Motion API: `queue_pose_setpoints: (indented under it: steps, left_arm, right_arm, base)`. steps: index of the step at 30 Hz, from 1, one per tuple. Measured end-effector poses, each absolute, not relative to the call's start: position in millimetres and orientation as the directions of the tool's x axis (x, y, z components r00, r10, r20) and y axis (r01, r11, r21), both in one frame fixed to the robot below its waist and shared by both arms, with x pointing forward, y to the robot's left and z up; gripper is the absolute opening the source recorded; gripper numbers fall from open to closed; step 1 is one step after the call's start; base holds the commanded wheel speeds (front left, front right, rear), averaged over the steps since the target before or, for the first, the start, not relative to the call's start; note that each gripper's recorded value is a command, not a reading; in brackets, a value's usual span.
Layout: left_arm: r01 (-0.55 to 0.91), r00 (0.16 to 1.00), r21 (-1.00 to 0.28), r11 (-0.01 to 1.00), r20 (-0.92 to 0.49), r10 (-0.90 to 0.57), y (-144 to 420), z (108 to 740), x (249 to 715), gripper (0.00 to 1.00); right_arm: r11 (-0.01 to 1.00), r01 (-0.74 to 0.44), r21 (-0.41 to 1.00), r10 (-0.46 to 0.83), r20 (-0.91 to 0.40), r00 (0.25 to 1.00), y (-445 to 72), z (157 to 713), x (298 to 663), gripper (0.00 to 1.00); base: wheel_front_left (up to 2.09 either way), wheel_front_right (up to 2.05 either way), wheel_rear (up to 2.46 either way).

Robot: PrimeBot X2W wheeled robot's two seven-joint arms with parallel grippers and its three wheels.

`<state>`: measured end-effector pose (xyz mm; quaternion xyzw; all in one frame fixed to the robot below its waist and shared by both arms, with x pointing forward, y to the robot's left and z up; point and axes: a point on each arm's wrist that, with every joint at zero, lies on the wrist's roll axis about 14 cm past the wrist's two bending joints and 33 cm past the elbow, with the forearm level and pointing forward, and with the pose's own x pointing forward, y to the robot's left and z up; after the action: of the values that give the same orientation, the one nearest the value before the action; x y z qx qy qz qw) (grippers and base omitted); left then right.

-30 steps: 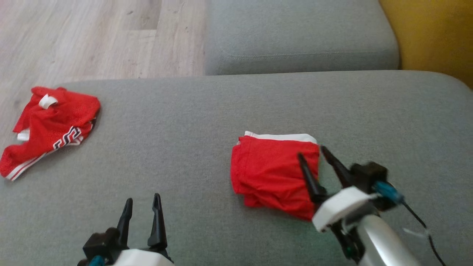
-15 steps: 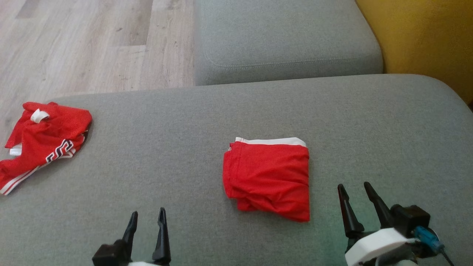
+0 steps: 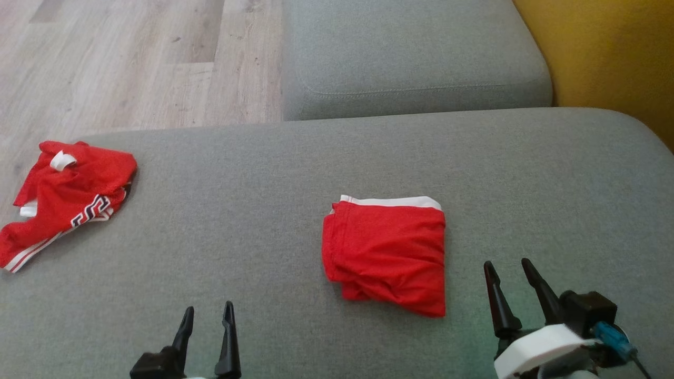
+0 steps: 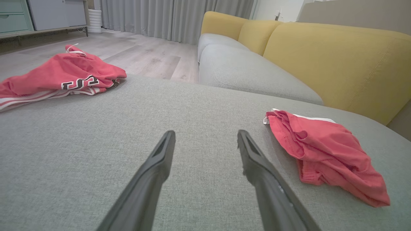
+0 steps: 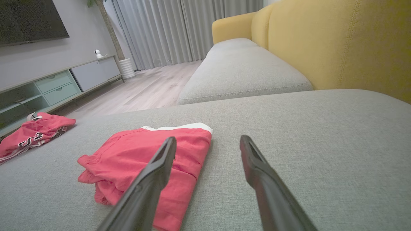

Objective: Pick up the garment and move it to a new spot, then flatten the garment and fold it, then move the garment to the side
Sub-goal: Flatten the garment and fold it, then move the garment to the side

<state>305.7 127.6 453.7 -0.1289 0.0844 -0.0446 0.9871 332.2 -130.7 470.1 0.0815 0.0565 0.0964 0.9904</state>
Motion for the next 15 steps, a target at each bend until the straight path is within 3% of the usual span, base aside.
queue_pose_setpoints:
  steps: [15]
  left_arm:
    - [0.037,0.983,-0.265,0.964,-0.162,-0.082,135,451,305,1.0]
  right_arm:
    - [0.974,-0.176,0.141,0.2,-0.182,0.963,-133,455,336,1.0]
  base:
    - [0.0,0.0,0.0]
